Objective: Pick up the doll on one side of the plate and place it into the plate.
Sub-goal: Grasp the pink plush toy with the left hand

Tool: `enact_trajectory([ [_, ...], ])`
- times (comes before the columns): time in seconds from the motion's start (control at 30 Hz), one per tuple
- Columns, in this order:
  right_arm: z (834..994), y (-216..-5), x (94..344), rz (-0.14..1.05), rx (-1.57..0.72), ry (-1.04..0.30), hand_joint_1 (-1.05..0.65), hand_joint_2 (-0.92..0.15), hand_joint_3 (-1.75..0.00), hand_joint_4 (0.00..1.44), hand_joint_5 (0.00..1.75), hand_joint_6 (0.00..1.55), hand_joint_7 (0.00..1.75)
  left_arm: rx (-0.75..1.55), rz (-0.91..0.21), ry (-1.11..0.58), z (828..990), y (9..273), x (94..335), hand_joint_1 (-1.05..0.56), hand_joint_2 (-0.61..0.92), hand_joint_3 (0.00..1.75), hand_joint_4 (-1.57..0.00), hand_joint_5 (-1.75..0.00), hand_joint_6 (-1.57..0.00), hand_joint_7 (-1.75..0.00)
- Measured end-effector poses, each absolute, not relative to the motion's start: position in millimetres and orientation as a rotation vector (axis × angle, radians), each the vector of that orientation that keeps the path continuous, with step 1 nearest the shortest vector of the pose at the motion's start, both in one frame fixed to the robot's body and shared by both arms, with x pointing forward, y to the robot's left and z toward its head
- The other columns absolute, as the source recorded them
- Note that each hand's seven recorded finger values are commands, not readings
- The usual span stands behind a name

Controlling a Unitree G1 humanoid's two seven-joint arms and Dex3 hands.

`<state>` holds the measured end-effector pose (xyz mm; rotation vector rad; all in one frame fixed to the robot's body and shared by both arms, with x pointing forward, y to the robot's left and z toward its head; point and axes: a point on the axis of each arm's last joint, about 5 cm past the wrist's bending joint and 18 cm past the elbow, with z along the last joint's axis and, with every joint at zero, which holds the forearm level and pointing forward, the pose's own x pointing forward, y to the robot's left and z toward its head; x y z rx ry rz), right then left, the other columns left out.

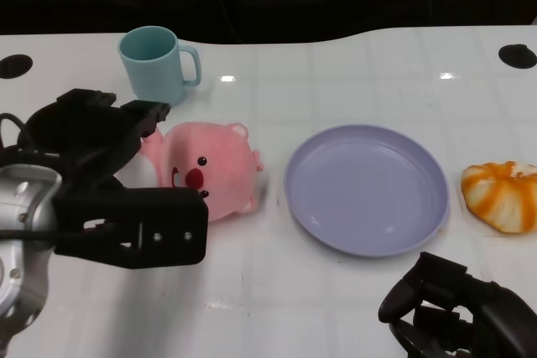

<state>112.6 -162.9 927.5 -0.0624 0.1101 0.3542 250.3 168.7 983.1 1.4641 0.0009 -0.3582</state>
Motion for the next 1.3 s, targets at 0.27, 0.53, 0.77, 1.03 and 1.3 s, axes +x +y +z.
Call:
enact_trajectory([
  [0.27,927.4,-162.3,111.2,0.354,-0.058,0.113,-0.27,-0.92,-0.51,0.66,1.75,0.46,1.66,1.496,-0.396,0.087,968.6,161.2,267.2,-0.73,0.9,0.0,-0.01,-0.23,-0.13,0.0],
  [0.53,928.8,-160.3,110.1,0.36,-0.055,0.108,-0.25,-0.92,-0.52,0.66,1.75,0.46,1.66,1.524,-0.41,0.137,953.1,156.4,282.7,-0.72,0.9,0.01,0.0,-0.21,-0.12,0.0],
  [0.77,928.5,-159.9,109.3,0.363,-0.05,0.111,-0.25,-0.92,-0.52,0.66,1.75,0.46,1.67,1.525,-0.4,0.161,941.9,152.2,292.1,-0.71,0.89,0.0,0.0,-0.2,-0.13,-0.01],
  [1.03,929.0,-160.0,108.6,0.362,-0.05,0.11,-0.26,-0.92,-0.52,0.66,1.75,0.46,1.67,1.527,-0.406,0.169,929.2,147.8,302.7,-0.7,0.89,0.0,-0.01,-0.21,-0.16,-0.01],
  [1.3,928.7,-160.5,107.6,0.363,-0.048,0.114,-0.27,-0.92,-0.51,0.66,1.75,0.46,1.67,1.522,-0.423,0.206,914.6,148.2,314.7,-0.7,0.9,0.01,-0.03,-0.21,-0.18,-0.01],
])
